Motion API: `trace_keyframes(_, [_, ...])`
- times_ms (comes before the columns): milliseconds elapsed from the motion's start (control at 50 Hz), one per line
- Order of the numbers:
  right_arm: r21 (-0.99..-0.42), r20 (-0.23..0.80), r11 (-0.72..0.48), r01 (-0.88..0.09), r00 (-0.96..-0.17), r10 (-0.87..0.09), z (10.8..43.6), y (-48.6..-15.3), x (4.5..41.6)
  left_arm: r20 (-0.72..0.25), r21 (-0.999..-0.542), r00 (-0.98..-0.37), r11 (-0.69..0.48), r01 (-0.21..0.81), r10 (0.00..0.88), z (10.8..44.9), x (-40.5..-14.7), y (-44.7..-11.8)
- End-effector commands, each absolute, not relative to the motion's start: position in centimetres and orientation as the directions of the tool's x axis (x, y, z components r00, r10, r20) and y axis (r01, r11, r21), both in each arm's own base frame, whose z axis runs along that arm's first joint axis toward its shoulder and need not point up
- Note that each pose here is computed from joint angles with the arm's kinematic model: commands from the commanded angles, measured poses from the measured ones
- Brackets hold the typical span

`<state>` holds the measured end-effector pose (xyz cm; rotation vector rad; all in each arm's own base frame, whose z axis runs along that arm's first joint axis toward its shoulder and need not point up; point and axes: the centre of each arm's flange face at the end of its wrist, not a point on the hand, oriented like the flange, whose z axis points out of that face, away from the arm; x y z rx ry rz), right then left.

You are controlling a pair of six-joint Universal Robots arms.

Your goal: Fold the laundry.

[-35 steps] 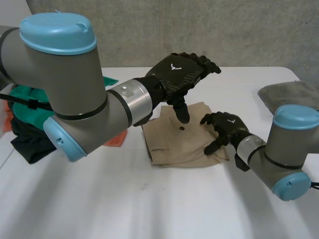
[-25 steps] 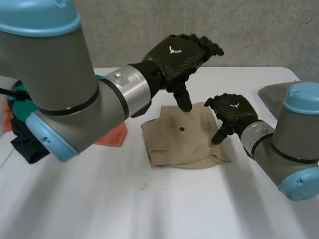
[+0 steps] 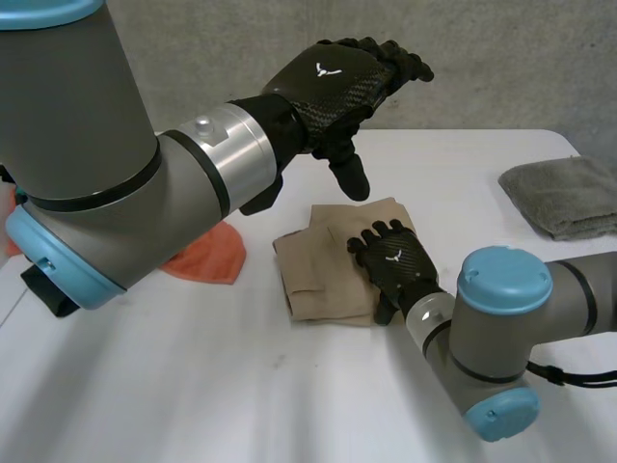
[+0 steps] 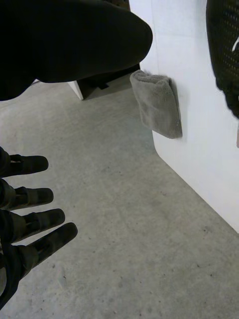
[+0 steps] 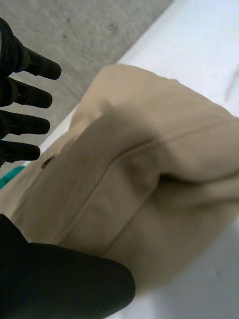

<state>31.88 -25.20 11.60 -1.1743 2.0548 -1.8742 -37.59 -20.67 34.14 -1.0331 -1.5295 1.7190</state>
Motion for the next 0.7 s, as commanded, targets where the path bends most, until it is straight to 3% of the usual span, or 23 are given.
trace_keyframes(20, [-0.894,0.439,-0.181,-0.41,-0.72,-0.537,11.6,-27.5,32.5,-0.142,-0.99,-0.514,-0.134,0.053,0.846,34.0,-37.5,-20.9])
trace_keyframes(180, [-0.905,0.424,-0.213,-0.368,-0.744,-0.517,11.7,-29.8,33.4,-0.122,-0.992,-0.515,-0.115,0.046,0.849,33.8,-37.5,-20.9])
trace_keyframes(320, [-0.938,0.346,-0.172,-0.301,-0.77,-0.536,13.3,-31.7,33.2,-0.12,-0.992,-0.527,-0.115,0.042,0.841,34.1,-37.1,-21.4])
trace_keyframes(400, [-0.946,0.317,-0.233,-0.227,-0.806,-0.5,16.9,-33.9,32.7,-0.123,-0.991,-0.536,-0.13,0.023,0.835,35.0,-36.8,-21.5])
trace_keyframes(560, [-0.896,0.266,-0.423,-0.132,-0.924,-0.275,27.7,-42.1,26.9,-0.133,-0.981,-0.547,-0.19,-0.048,0.826,38.3,-36.3,-21.1])
trace_keyframes(700, [-0.872,0.213,-0.472,-0.132,-0.969,-0.123,30.6,-48.1,19.7,-0.108,-0.979,-0.549,-0.185,-0.085,0.828,39.3,-36.2,-21.0])
